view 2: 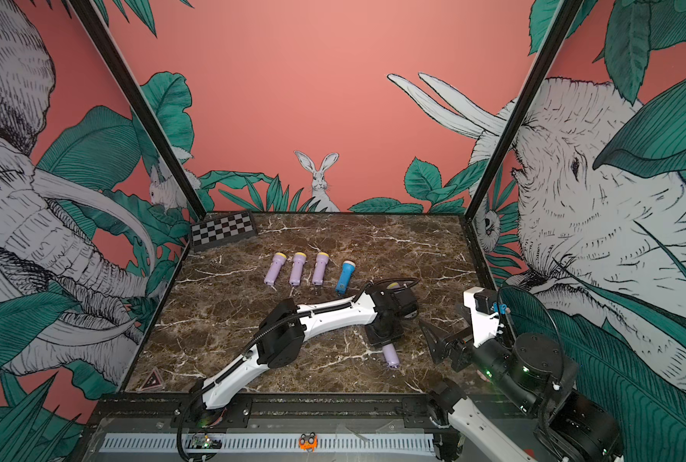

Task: Close the plug at the bottom of the flashlight
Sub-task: Pick up the flashlight from the center of the board.

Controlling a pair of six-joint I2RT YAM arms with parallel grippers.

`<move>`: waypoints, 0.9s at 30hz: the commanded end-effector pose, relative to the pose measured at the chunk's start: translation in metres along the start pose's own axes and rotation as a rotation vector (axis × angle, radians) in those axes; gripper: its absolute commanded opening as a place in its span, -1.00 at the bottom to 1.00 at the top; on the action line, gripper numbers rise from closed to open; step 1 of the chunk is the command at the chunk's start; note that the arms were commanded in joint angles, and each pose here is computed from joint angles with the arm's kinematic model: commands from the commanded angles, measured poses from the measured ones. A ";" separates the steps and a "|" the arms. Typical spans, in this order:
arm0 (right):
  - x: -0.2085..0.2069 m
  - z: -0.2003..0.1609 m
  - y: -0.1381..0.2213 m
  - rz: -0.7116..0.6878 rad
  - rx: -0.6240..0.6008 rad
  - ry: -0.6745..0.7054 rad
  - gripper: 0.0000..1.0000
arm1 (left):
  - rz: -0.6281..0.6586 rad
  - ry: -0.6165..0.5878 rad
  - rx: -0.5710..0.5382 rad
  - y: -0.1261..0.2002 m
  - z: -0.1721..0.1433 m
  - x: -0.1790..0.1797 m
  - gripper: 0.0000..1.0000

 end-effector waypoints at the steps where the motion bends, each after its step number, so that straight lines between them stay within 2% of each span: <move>1: 0.003 0.007 -0.001 0.001 -0.020 -0.002 0.98 | 0.113 -0.016 -0.032 -0.003 0.013 0.029 -0.47; 4: 0.002 0.005 -0.004 -0.001 -0.010 -0.004 0.98 | 0.154 -0.038 -0.048 0.005 0.019 0.042 -0.97; 5: 0.002 0.003 -0.006 -0.003 -0.003 -0.005 0.98 | 0.160 -0.048 -0.049 0.005 0.022 0.046 -1.00; 7: 0.001 -0.001 -0.009 -0.003 0.007 -0.010 0.98 | 0.171 -0.076 -0.049 0.010 0.024 0.052 -1.00; 10: 0.001 -0.006 -0.016 0.005 0.024 -0.025 0.98 | 0.208 -0.116 -0.095 0.033 0.031 0.063 -1.00; 12: 0.002 -0.011 -0.021 0.019 0.035 -0.038 0.98 | 0.227 -0.137 -0.166 0.058 0.036 0.070 -1.00; 14: 0.004 -0.016 -0.029 0.035 0.052 -0.052 0.98 | 0.249 -0.098 -0.205 0.085 0.035 0.081 -1.00; 17: 0.009 -0.029 -0.043 0.079 0.099 -0.080 0.98 | 0.112 -0.103 -0.241 0.117 0.037 0.076 -1.00; 20: 0.019 -0.041 -0.057 0.161 0.134 -0.123 0.98 | 0.075 -0.088 -0.320 0.153 0.038 0.088 -1.00; 25: 0.035 -0.055 -0.077 0.322 0.135 -0.238 0.98 | 0.180 -0.041 -0.358 0.177 0.034 0.123 -1.00; 27: 0.039 -0.062 -0.087 0.365 0.140 -0.293 0.98 | 0.222 0.020 -0.327 0.181 0.032 0.137 -1.00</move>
Point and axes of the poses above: each gripper's point midway between its finger pads, its own y axis back along the fingers, its own x axis along the line the jaws close on, z = x × y, the point moved 3 cm from there along y, back along the fingers, and after that the axes turned 14 degrees about -y, right-handed, at the moved point
